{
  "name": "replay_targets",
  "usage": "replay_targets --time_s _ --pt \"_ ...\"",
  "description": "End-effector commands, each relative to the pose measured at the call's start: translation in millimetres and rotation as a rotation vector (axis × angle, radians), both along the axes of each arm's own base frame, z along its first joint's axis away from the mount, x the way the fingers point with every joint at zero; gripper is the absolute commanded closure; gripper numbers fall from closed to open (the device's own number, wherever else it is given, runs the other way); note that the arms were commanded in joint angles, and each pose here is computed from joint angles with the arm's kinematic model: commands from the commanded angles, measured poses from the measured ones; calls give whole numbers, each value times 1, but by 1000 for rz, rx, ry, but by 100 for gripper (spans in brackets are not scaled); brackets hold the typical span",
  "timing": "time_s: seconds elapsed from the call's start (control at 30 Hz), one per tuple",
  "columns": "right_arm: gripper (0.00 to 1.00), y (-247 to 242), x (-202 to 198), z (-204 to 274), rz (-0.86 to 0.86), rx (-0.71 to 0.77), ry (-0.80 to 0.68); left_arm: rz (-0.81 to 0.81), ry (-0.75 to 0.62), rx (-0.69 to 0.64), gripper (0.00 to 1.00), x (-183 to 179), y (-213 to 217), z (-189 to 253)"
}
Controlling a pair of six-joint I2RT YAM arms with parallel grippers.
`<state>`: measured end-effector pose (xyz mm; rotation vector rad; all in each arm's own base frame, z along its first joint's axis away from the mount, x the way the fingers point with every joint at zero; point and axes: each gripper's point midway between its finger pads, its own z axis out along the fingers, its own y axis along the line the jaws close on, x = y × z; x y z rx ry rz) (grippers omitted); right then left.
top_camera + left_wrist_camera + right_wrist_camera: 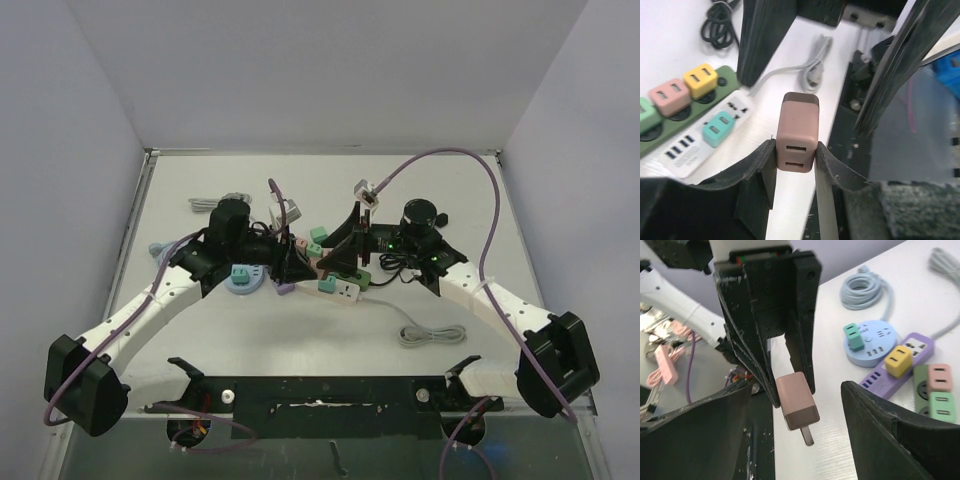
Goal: Insert the plug
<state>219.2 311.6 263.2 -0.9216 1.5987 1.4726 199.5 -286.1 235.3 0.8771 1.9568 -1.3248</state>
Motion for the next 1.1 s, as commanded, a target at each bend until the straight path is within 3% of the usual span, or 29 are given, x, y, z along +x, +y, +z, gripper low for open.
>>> replay_targets --time_s 0.0,0.13,0.3,0.6,0.77,0.83,0.97,1.07 --pt "25 -21 27 27 -207 28 -40 7 -317 59 100 25 11 -2" --pt "25 -41 45 28 -347 17 28 40 -448 142 100 42 27 -11" --pt "25 -56 53 18 -409 -32 67 65 -472 226 100 62 53 -17" --pt "25 -99 74 -39 -563 -222 129 17 -607 425 100 108 92 -43" --pt "26 -112 81 -58 -566 -240 190 70 -721 401 100 140 99 -36" --pt "27 -112 85 -60 -555 -255 212 6 -748 402 100 141 97 -38" --pt "27 -119 103 -68 -572 -314 282 -45 -725 437 100 142 101 -40" --pt "28 -126 114 -73 -581 -352 338 -55 -682 540 100 144 116 -48"
